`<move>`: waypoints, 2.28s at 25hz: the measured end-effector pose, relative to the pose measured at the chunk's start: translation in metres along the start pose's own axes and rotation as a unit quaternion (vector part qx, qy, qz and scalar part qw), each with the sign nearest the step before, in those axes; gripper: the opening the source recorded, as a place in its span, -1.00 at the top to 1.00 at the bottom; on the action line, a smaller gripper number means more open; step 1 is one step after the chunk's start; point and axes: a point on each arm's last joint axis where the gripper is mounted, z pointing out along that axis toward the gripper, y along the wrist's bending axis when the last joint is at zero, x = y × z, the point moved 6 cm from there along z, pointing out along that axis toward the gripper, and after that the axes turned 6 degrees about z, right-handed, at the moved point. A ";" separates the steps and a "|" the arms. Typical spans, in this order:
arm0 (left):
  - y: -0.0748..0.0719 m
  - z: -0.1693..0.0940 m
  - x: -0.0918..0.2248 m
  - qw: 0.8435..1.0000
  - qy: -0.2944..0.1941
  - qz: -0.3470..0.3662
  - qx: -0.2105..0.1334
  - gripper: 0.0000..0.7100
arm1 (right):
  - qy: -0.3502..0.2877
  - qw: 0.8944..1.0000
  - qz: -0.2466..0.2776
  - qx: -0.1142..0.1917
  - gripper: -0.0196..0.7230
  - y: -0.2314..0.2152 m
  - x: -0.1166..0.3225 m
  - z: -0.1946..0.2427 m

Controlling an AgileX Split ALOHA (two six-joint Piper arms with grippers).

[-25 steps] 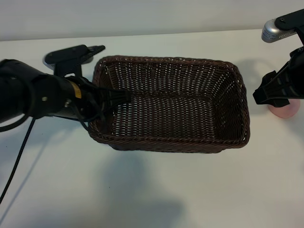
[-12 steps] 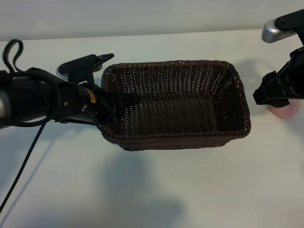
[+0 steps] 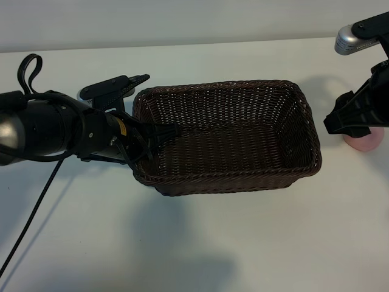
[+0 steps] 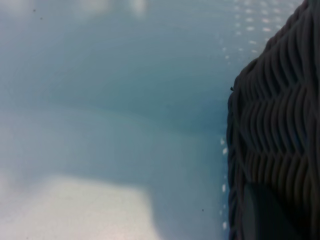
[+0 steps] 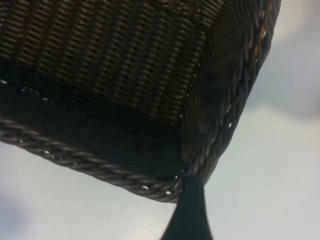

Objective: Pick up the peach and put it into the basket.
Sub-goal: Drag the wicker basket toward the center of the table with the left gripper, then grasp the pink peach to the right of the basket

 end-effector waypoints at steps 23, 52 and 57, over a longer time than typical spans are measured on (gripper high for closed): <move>0.000 -0.050 -0.006 0.999 -0.013 0.042 -0.005 -0.95 | 0.000 1.000 0.000 0.000 -0.65 0.000 0.000 0.000; -0.002 -0.208 -0.069 0.960 -0.150 0.226 -0.068 -0.70 | 0.000 1.000 0.000 0.000 -0.65 0.000 0.000 0.000; 0.012 -0.255 -0.057 0.947 -0.186 0.248 -0.082 -0.68 | 0.000 1.000 0.000 0.000 -0.65 0.000 0.000 0.000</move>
